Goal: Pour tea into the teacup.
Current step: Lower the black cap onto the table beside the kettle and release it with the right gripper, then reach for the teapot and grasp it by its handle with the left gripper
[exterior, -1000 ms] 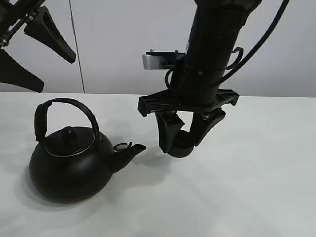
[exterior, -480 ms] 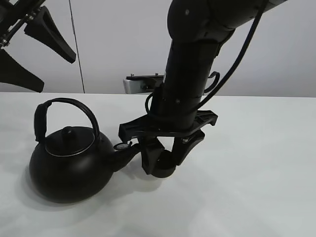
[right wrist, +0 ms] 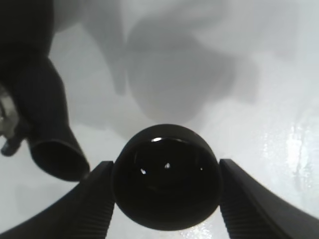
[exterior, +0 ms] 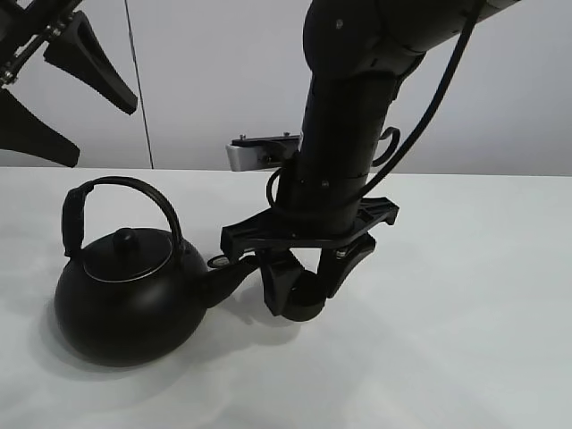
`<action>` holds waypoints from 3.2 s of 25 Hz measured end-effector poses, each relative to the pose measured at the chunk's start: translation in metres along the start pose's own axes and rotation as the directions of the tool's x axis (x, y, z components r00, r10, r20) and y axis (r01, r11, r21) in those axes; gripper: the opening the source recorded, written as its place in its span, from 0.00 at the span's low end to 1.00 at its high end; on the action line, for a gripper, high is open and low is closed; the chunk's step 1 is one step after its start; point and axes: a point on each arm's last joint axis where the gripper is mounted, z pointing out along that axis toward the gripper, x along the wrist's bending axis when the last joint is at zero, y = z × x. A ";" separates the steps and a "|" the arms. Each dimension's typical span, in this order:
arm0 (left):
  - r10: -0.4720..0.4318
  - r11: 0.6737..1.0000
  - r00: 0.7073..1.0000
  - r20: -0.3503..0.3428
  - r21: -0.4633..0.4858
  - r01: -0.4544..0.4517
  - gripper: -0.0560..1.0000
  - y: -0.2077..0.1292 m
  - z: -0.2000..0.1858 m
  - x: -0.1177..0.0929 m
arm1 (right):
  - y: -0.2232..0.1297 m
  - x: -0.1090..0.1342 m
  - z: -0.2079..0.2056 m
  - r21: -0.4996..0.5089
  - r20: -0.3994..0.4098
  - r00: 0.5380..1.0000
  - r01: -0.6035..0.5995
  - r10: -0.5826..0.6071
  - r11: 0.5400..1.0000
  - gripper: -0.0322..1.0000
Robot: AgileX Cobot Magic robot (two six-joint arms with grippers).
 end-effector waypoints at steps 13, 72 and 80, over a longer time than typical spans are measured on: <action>0.000 1.000 1.000 -0.001 -0.005 0.000 0.53 0.000 0.000 0.000 | 0.000 0.000 0.009 0.007 -0.005 1.000 0.010 -0.010 1.000 0.42; 0.000 1.000 1.000 -0.001 -0.005 0.000 0.53 0.000 0.000 0.000 | -0.013 -0.125 -0.150 -0.340 0.202 0.948 -0.167 0.246 0.926 0.52; 0.000 1.000 1.000 -0.001 -0.005 0.000 0.53 0.000 0.000 0.000 | -0.110 -0.241 -0.237 -0.425 0.384 0.749 -0.376 0.541 0.823 0.52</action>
